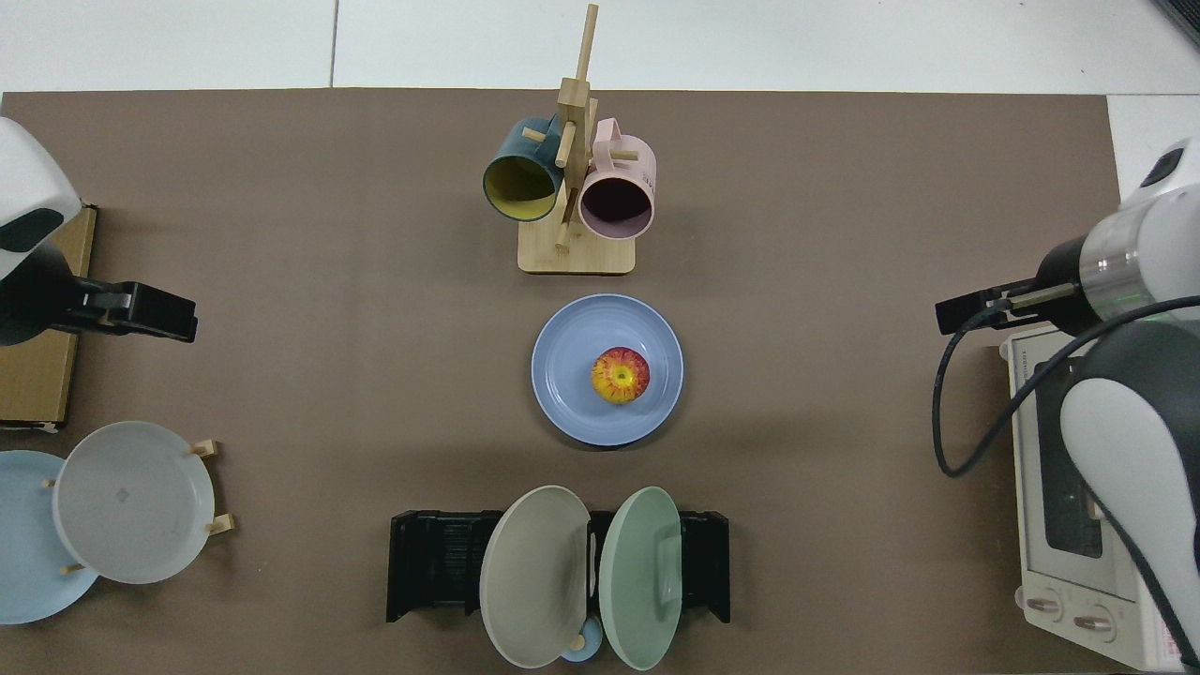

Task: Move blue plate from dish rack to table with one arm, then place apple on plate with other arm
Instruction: 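Open the right gripper and withdraw it from the plate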

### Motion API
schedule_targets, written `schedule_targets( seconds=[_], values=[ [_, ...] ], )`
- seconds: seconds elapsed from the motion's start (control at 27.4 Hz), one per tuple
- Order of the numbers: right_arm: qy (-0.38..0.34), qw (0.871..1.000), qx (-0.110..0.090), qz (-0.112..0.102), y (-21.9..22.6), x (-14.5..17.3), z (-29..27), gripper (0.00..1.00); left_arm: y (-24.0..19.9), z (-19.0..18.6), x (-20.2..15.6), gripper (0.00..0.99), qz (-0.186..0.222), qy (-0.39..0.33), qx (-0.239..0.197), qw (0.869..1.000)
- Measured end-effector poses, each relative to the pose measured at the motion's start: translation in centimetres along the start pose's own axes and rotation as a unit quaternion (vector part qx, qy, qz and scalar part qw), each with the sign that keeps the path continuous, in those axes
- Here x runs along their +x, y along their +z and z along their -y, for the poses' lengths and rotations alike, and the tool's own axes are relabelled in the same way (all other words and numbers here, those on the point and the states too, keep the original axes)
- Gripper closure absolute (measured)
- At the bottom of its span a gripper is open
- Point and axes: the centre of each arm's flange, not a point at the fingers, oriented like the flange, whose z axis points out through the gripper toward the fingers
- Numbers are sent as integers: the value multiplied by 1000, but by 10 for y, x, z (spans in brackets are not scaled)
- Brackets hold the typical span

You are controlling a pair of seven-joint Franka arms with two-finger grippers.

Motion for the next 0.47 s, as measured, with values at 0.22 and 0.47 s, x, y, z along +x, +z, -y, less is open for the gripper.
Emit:
schedule_targets(
  seconds=[0.22, 0.47],
  values=[
    [3, 1000, 5, -5, -5, 0, -4, 0, 0, 0, 0, 0, 0, 0, 0, 1000],
    [13, 1000, 9, -4, -4, -1, -13, 0, 0, 0, 0, 0, 0, 0, 0, 1000]
  ],
)
